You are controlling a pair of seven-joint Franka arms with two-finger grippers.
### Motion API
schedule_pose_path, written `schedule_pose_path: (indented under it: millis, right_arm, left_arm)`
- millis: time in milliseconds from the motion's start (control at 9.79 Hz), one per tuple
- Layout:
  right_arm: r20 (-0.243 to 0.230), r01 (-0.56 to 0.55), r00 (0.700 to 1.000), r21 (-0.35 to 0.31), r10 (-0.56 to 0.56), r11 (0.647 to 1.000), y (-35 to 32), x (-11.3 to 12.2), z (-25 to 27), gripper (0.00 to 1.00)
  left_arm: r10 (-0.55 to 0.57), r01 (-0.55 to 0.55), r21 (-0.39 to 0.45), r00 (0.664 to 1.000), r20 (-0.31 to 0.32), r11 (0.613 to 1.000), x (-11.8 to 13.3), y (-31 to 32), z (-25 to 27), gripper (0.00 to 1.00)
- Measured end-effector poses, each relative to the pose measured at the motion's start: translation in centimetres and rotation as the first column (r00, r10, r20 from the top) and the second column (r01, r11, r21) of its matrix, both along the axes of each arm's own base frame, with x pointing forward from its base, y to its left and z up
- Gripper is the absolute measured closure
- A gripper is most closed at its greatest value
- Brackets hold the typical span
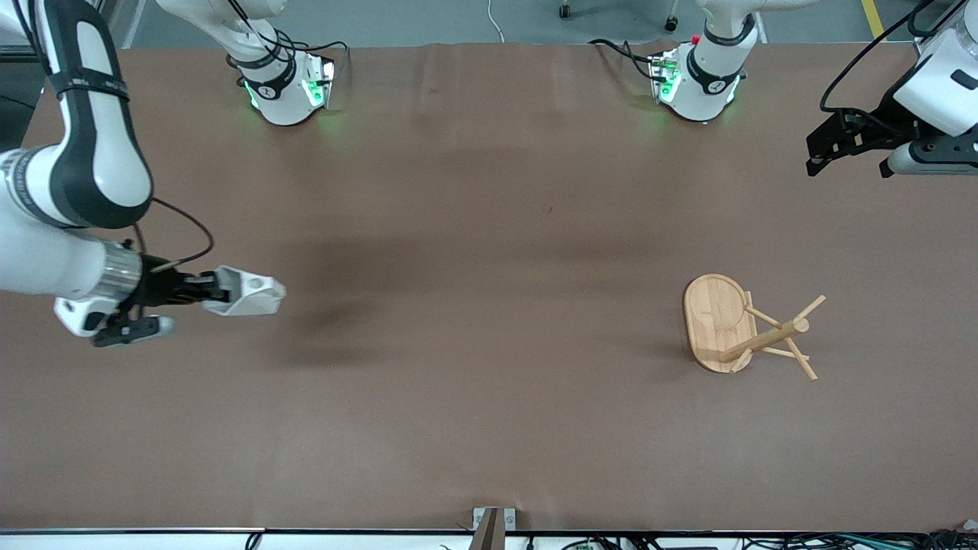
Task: Hang cup on rack
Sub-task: 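Lift the white cup with the right gripper toward the table middle, then reach the left gripper to the cup held by the right gripper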
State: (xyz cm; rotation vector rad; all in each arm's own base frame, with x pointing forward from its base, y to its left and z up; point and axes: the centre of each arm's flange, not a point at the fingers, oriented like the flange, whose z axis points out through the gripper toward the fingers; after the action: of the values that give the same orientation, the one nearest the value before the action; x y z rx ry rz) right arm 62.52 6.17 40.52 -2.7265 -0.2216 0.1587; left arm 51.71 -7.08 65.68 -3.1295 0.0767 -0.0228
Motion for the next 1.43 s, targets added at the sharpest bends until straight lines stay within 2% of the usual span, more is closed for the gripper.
schedule_pose_path:
  millis: [102, 204, 307, 409, 613, 818, 1124, 1226, 1328, 1431]
  right_arm:
    - [-0.021, -0.013, 1.0, 0.117, 0.016, 0.993, 4.5, -0.4, -0.2, 0.96]
    - [-0.045, -0.033, 0.998, 0.246, 0.045, 0.969, 10.1, -1.3, 0.2, 0.96]
    - [-0.064, -0.045, 0.995, 0.343, 0.071, 0.938, 14.8, -2.4, 0.7, 0.96]
    - [-0.076, -0.037, 0.994, 0.425, 0.076, 0.904, 18.3, -3.4, 1.4, 0.96]
    - [-0.114, 0.02, 0.992, 0.565, 0.053, 0.825, 23.3, -4.7, 2.4, 0.96]
    - [-0.145, 0.071, 0.989, 0.635, 0.028, 0.769, 27.2, -5.8, 2.7, 0.96]
    - [-0.158, 0.124, 0.987, 0.663, -0.023, 0.738, 30.6, -6.9, 2.7, 0.96]
    - [-0.157, 0.126, 0.987, 0.664, -0.027, 0.737, 30.9, -7.0, 2.6, 0.96]
    - [-0.161, 0.127, 0.987, 0.666, -0.025, 0.735, 31.2, -7.2, 2.6, 0.96]
    - [-0.165, 0.129, 0.986, 0.67, -0.023, 0.731, 31.5, -7.4, 2.6, 0.96]
  left_arm:
    - [0.0, 0.0, 0.0, 1.0, 0.0, 1.0, 0.0, 0.0, 0.0, 0.0]
    - [0.0, 0.0, 0.0, 1.0, 0.0, 1.0, 0.0, 0.0, 0.0, 0.0]
    - [-0.001, 0.001, 0.0, 1.0, -0.001, 1.0, 0.0, 0.0, 0.0, 0.0]
    - [-0.008, 0.008, -0.003, 1.0, -0.014, 1.0, 0.2, -0.2, -0.5, 0.0]
    - [-0.042, 0.038, -0.073, 0.997, -0.063, 0.997, 1.3, -2.1, -2.6, 0.0]
    - [-0.153, 0.141, -0.136, 0.985, -0.08, 0.981, 0.6, -8.3, -3.2, 0.0]
    - [-0.375, 0.361, -0.177, 0.926, -0.052, 0.916, -4.3, -20.4, -2.3, 0.0]
    - [-0.445, 0.436, -0.182, 0.895, -0.01, 0.881, -6.4, -24.5, -1.7, 0.0]
    - [-0.525, 0.525, -0.186, 0.849, 0.056, 0.83, -8.1, -27.8, -1.2, 0.0]
    - [-0.617, 0.633, -0.183, 0.774, 0.138, 0.753, -8.8, -29.9, -0.7, 0.0]
